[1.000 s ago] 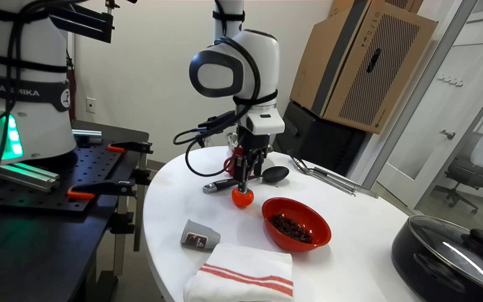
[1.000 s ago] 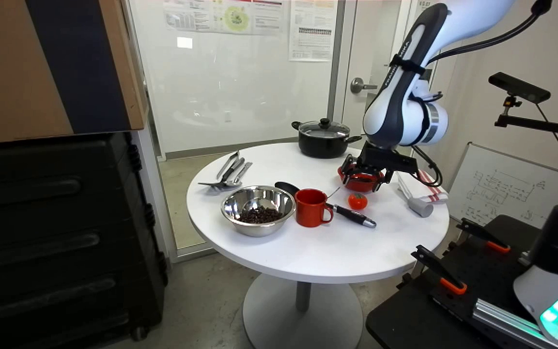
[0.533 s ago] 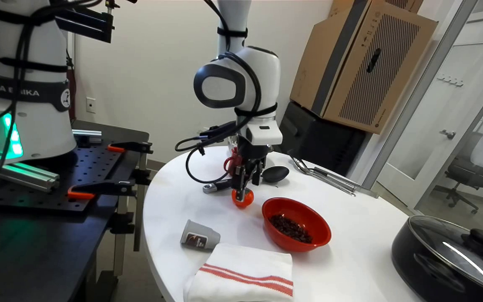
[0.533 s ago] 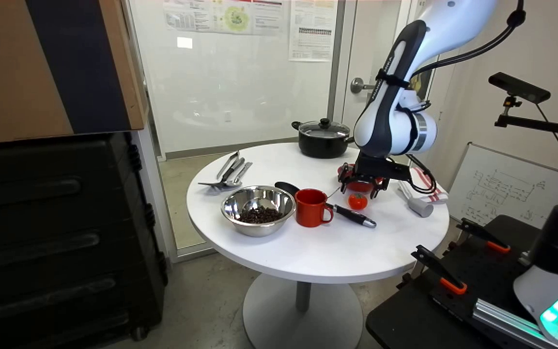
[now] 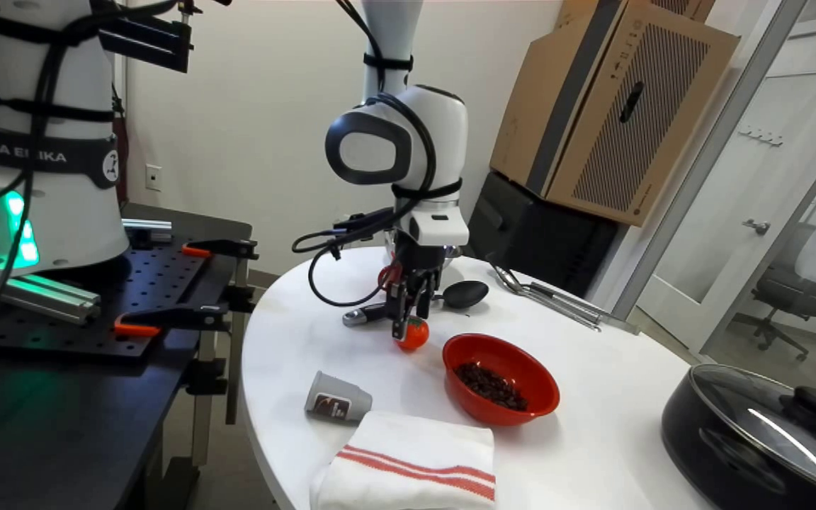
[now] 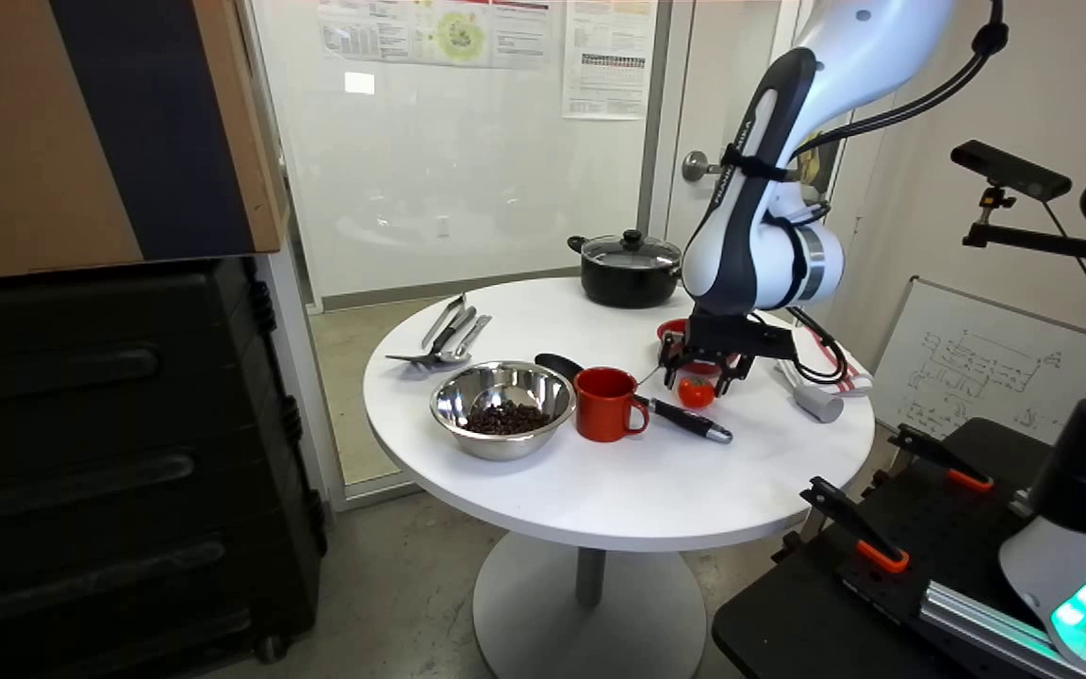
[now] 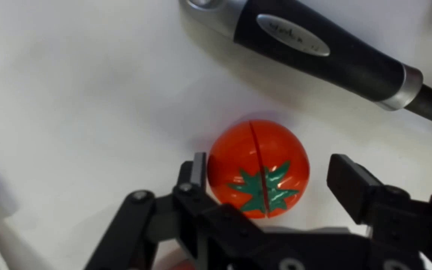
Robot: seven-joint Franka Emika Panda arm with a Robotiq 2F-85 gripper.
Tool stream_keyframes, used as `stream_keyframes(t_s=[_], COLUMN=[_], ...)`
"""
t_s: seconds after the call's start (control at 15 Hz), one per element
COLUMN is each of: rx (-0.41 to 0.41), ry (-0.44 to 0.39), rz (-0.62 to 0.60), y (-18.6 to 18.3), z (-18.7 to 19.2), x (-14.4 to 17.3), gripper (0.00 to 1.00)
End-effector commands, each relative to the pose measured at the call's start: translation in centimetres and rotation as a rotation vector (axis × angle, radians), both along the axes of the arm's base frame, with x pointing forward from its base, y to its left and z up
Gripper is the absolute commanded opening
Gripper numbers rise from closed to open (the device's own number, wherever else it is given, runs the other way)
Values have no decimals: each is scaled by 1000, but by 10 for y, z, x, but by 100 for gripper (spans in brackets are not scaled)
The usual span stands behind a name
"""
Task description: Take the spoon in the cup and mix the contents in the silver bowl, then put the spoon back in the cup and move it next to the silver bowl, then pick the tomato and put it in the red bowl
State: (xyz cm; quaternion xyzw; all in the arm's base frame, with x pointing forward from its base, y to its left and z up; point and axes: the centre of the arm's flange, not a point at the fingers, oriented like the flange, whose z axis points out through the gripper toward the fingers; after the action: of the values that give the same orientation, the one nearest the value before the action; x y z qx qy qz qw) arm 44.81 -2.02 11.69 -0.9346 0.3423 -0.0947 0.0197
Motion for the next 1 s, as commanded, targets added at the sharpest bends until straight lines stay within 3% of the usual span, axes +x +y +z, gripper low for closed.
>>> stream_keyframes(t_s=[0.0,0.13,0.33,0.53,0.93], rx=[-5,-7,-2,34,88], ry=[8,5,7,-6,-132], rz=[-33,-36,-33,-8,-17], y=[4,3,4,6,3], z=[-2,0,2,26,91], x=[5,6,5,-1,10], gripper=[53,38,38,38,38])
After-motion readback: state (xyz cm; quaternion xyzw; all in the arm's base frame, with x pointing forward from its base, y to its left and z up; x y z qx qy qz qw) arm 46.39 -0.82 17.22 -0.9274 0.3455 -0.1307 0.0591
